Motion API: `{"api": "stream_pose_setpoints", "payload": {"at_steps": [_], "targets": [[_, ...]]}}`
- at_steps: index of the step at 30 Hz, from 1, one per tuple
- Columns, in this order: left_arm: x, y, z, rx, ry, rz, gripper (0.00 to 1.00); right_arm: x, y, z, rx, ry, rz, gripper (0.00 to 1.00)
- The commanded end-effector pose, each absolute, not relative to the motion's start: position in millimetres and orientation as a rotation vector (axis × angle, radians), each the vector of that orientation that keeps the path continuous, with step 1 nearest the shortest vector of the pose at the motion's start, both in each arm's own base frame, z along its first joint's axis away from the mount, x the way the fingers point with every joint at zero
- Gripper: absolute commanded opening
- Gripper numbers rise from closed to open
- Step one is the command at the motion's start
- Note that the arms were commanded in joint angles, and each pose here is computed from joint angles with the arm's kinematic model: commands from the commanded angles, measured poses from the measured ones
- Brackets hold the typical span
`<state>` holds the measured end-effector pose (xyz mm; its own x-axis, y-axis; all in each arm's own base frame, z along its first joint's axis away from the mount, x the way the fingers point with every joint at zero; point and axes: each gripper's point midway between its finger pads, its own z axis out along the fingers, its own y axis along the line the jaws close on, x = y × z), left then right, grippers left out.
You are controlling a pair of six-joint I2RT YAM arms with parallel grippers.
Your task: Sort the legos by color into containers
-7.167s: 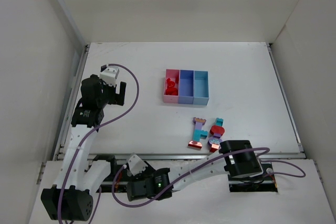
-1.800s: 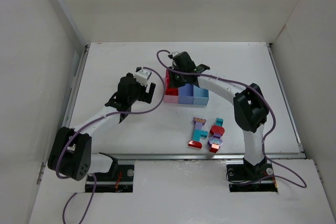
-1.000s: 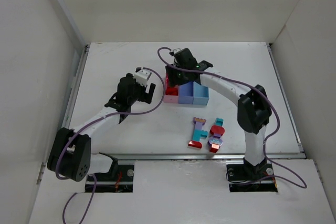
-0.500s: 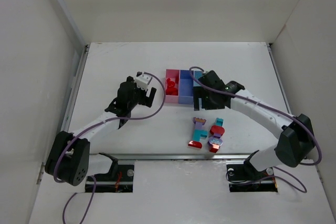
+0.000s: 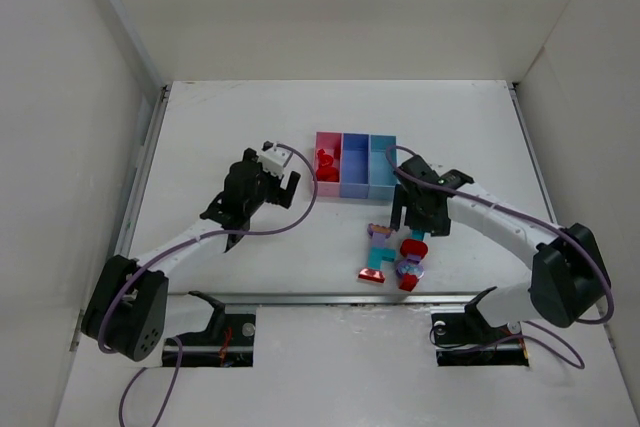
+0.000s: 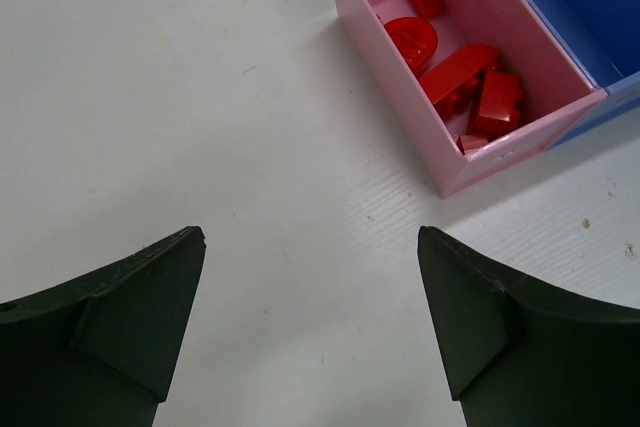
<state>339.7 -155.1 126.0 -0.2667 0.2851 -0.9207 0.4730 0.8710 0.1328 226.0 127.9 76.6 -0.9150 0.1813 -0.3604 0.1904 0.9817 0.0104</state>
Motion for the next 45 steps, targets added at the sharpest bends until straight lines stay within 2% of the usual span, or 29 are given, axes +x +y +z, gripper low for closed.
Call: {"api": "stream_pose_setpoints", "payload": {"at_steps": [1,8,15,25,26,28,29,32,33,34,39,41,45], "targets": [[343,-155,145,0.557,1.793,-0.187,0.85,234,126,73,0.337,2.724,-0.034,0.90],[341,-154,144,0.557,1.793,-0.187,0.87,246,125,62,0.379,2.711,-0.014,0.81],[342,-152,147,0.556,1.783,-0.173,0.87,250,129,55,0.363,2.737,0.019,0.54],[344,-151,146,0.559,1.781,-0.157,0.87,240,127,51,0.346,2.769,0.019,0.54],[344,-151,146,0.559,1.781,-0.157,0.87,237,127,50,0.332,2.784,0.022,0.46],[346,-152,147,0.567,1.778,-0.150,0.87,236,128,47,0.315,2.800,0.021,0.39],[346,-152,147,0.567,1.778,-0.150,0.87,236,128,47,0.315,2.800,0.021,0.29],[346,-151,147,0.575,1.775,-0.144,0.87,236,127,47,0.302,2.801,0.019,0.13],[346,-151,147,0.575,1.775,-0.144,0.87,236,127,47,0.302,2.801,0.019,0.03],[348,-152,151,0.572,1.767,-0.145,0.87,239,127,53,0.304,2.783,0.019,0.00],[351,-160,165,0.608,1.725,-0.169,0.88,252,130,89,0.218,2.691,0.075,0.00],[348,-172,167,0.715,1.702,-0.196,0.88,258,133,123,0.170,2.605,0.125,0.00],[349,-203,206,0.916,1.591,-0.290,0.89,264,149,197,0.076,2.391,0.265,0.00]]}}
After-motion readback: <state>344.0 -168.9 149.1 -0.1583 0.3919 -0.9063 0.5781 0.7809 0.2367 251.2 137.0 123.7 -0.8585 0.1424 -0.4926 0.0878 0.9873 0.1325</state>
